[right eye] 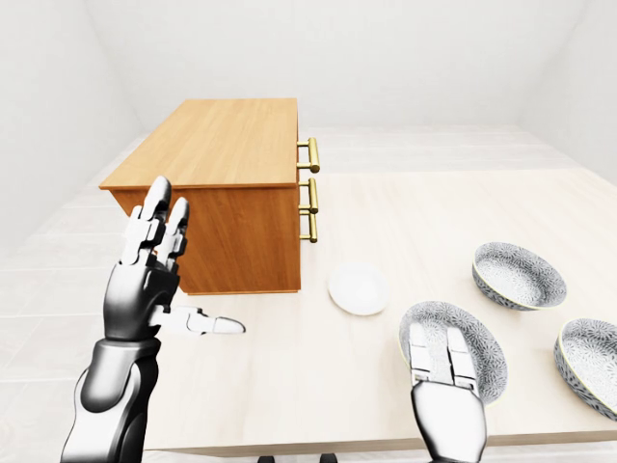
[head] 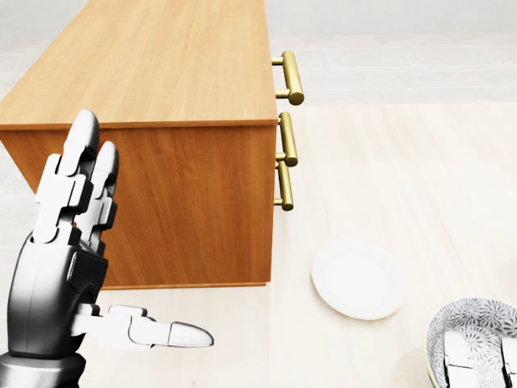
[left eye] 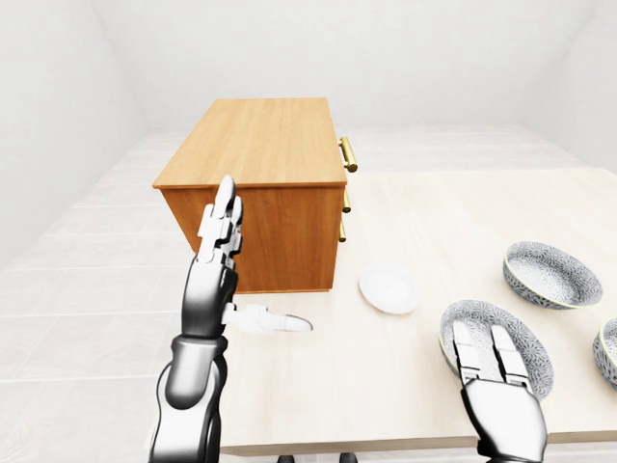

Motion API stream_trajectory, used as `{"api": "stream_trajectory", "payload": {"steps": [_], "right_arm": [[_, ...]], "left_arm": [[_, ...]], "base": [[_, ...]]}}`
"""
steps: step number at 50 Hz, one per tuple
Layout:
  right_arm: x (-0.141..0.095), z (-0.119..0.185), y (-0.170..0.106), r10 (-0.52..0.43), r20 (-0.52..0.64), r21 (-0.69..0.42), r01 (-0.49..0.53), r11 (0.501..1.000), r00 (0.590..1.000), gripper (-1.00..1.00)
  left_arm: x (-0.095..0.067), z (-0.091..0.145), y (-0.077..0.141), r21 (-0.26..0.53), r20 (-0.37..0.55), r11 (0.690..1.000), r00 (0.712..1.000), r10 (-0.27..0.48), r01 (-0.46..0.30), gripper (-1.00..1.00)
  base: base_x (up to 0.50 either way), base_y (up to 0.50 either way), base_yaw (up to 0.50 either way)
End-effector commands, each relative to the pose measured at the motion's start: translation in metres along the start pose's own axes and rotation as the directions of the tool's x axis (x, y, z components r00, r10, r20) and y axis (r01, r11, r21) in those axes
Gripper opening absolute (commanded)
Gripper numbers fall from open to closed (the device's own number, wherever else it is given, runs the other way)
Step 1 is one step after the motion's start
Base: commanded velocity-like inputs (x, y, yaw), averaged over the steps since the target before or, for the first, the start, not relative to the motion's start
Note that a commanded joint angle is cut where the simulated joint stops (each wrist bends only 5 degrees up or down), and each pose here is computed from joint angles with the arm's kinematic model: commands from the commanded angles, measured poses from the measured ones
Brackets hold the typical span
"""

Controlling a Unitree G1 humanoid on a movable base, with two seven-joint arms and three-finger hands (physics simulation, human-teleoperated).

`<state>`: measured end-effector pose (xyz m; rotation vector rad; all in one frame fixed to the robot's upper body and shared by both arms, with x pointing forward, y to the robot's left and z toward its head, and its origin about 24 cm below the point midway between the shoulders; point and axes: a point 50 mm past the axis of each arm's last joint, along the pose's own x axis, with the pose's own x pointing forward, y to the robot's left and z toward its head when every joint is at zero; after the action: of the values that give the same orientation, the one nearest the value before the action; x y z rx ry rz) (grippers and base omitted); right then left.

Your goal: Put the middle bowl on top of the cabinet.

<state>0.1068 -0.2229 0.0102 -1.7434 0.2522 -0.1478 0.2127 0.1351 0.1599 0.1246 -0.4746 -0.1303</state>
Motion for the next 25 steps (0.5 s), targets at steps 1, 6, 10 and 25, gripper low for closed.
{"api": "stream_trajectory", "payload": {"steps": [1,6,10,25], "right_arm": [[-0.005,-0.008,0.004,0.008,-0.035,-0.001,-0.008,1.000,0.999,1.00],[-0.005,-0.016,-0.002,0.006,-0.078,0.005,-0.006,1.000,0.997,1.00],[-0.004,-0.023,-0.001,0.012,-0.122,0.010,-0.011,1.000,0.992,1.00],[0.015,-0.023,0.003,0.001,-0.128,0.008,0.000,1.000,0.992,1.00]], "left_arm": [[-0.001,0.000,-0.001,-0.001,-0.004,1.000,1.000,-0.009,0.009,1.00],[-0.001,0.000,-0.003,-0.002,-0.004,1.000,1.000,-0.015,0.015,1.00],[-0.002,0.000,-0.003,-0.002,-0.005,1.000,1.000,-0.015,0.015,1.00],[-0.001,0.002,-0.001,0.004,0.005,1.000,1.000,-0.002,0.002,1.00]], "base": [[0.00,0.00,0.00],[0.00,0.00,0.00],[0.00,0.00,0.00],[0.00,0.00,0.00]]}}
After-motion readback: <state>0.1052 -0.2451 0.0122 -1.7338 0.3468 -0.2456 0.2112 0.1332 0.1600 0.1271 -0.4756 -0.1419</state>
